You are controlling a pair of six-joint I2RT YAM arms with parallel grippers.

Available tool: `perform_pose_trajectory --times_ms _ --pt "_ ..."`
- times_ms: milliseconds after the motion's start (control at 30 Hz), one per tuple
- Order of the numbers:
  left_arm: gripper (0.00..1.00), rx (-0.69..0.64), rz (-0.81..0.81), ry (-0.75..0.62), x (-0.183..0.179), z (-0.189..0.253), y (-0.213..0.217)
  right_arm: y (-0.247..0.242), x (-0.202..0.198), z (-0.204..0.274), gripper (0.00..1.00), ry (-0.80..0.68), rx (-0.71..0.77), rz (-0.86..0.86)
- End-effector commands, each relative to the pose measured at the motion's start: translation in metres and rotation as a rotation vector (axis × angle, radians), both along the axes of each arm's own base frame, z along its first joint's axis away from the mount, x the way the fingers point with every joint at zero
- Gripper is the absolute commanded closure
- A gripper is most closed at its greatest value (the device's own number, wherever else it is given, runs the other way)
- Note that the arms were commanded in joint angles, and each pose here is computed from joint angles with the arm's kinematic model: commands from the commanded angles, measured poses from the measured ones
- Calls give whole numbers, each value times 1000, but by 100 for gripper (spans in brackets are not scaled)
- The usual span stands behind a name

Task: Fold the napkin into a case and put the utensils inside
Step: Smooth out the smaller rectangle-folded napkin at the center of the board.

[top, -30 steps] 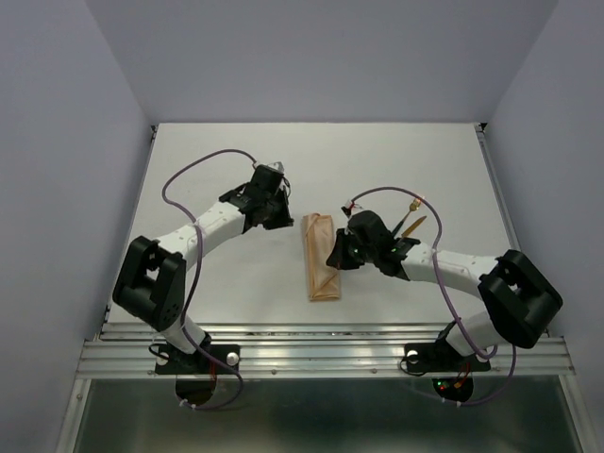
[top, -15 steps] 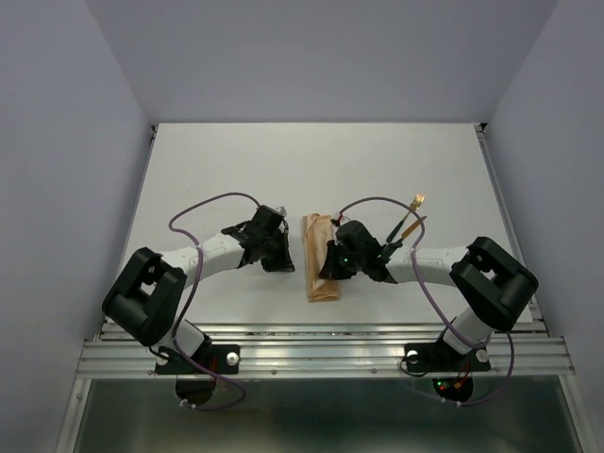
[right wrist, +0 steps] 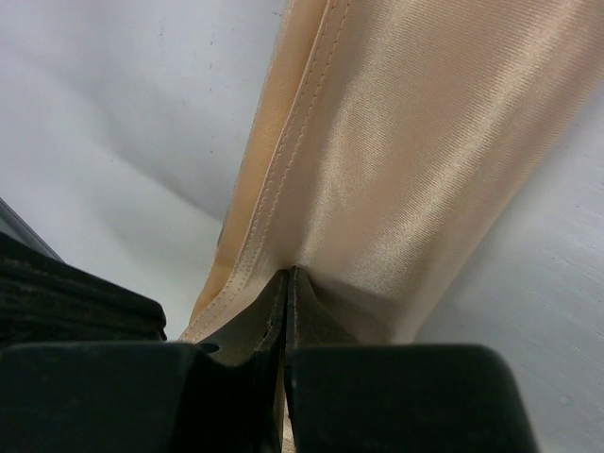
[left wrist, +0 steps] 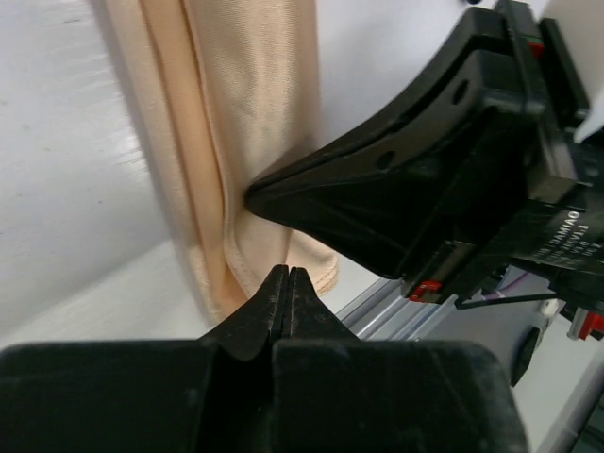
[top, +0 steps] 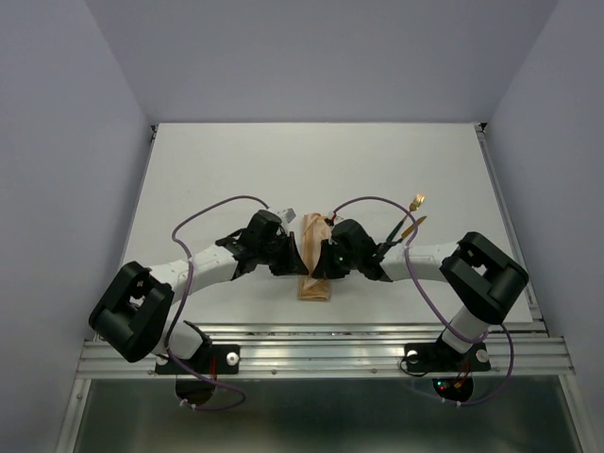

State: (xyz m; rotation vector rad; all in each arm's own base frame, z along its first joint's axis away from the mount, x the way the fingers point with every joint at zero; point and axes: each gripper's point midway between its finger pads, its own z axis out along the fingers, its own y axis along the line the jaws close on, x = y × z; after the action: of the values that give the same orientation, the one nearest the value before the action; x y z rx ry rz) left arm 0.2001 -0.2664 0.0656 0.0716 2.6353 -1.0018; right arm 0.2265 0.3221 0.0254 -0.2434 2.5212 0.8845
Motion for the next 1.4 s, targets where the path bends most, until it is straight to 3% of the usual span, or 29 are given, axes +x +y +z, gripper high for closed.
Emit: perform_pose_trajectory --times_ms 0,200,467,700,900,1133,1367 --pt "100 -91 -64 -52 -4 17 -15 5 1 1 99 -18 -10 19" --pt "100 -85 -123 -17 -19 0 -16 4 2 3 99 -23 -11 15" --pt "100 55 -110 93 -34 -59 4 5 5 22 99 -51 4 11" --pt "100 72 -83 100 -33 -66 9 -15 12 44 99 -119 -35 -67" --pt "100 77 -81 107 -34 -68 9 -15 3 18 99 -60 -62 -36" --pt "100 26 -52 44 -21 -40 1 -21 -3 -25 99 0 -138 -19" --pt "100 20 111 -151 33 25 15 -31 19 15 99 -128 -202 -35"
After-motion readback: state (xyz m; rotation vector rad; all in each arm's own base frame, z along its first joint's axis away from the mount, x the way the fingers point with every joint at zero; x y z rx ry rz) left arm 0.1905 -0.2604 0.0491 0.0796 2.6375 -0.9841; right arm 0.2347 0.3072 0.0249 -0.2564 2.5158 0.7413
